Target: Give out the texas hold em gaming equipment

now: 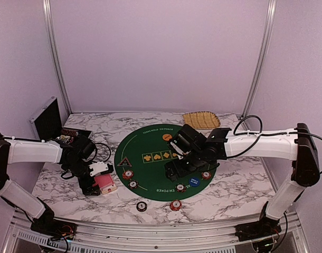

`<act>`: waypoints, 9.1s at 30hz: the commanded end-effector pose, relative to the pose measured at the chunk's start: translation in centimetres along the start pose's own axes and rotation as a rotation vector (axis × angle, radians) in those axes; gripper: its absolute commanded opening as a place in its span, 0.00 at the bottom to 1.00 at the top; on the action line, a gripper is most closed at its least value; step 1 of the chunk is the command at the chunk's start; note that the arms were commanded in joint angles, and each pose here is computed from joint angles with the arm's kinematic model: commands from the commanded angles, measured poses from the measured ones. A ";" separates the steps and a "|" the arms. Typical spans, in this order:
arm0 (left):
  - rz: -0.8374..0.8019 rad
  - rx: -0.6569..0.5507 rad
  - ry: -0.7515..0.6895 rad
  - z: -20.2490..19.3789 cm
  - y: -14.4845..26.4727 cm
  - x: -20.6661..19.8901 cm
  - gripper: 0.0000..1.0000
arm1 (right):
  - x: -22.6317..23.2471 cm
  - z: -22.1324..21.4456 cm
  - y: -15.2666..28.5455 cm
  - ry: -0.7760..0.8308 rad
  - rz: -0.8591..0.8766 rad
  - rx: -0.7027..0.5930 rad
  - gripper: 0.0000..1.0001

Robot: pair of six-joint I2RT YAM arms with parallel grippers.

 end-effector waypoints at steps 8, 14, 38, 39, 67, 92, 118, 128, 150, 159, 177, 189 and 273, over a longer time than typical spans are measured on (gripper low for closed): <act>0.001 0.027 0.000 -0.5 -0.3 -0.2 0.76 | -0.1 1.0 1.5 -0.019 0.011 -0.056 0.99; -0.008 0.029 -0.005 -0.6 0.1 -0.4 0.65 | 0.1 1.1 1.3 -0.021 0.020 -0.056 0.98; -0.020 -0.036 0.002 0.5 2.4 -0.6 0.18 | 1.8 1.7 0.3 -0.069 0.147 -0.071 0.98; -0.021 -0.038 0.002 0.6 2.6 -0.6 0.17 | 2.0 1.7 0.3 -0.071 0.173 -0.066 0.98; -0.077 -0.191 -0.025 5.5 8.4 -1.4 0.02 | 9.1 6.2 -0.4 -0.231 0.846 -0.116 0.98; -0.076 -0.241 -0.073 7.1 9.8 -1.8 0.00 | 12.6 9.2 -3.8 -0.394 1.207 -0.043 0.84; -0.074 -0.234 -0.093 7.8 9.6 -1.7 0.00 | 14.6 11.1 -6.2 -0.426 1.290 0.001 0.54; -0.053 -0.230 -0.096 7.9 9.6 -1.4 0.06 | 14.9 10.6 -6.8 -0.431 1.290 0.028 0.25; 0.155 -0.518 -0.303 5.4 17.5 -3.5 0.99 | 15.0 11.7 -3.9 -0.404 1.291 -0.045 0.02; 0.084 -0.525 -0.236 6.4 14.9 -3.3 0.99 | 15.9 11.5 -2.1 -0.364 1.268 -0.076 0.02; 0.008 -0.430 -0.277 5.9 11.7 -4.6 0.99 | 18.5 11.2 -0.7 -0.311 1.290 -0.088 0.02; 0.075 -0.439 -0.235 6.3 12.0 -3.8 0.92 | 18.6 10.8 -0.8 -0.311 1.281 -0.083 0.02; 0.065 -0.429 -0.205 7.0 12.0 -3.4 0.53 | 20.1 10.8 -5.0 -0.365 1.260 0.000 0.32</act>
Point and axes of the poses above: each gripper's point midway between its finger pads, its own y axis back along the fingers, its own x axis along the line the jaws close on, z = x × y, the point moved 6 cm from there along y, back along the fingers, and after that the axes turned 1 degree about y, right-handed, at the moved point
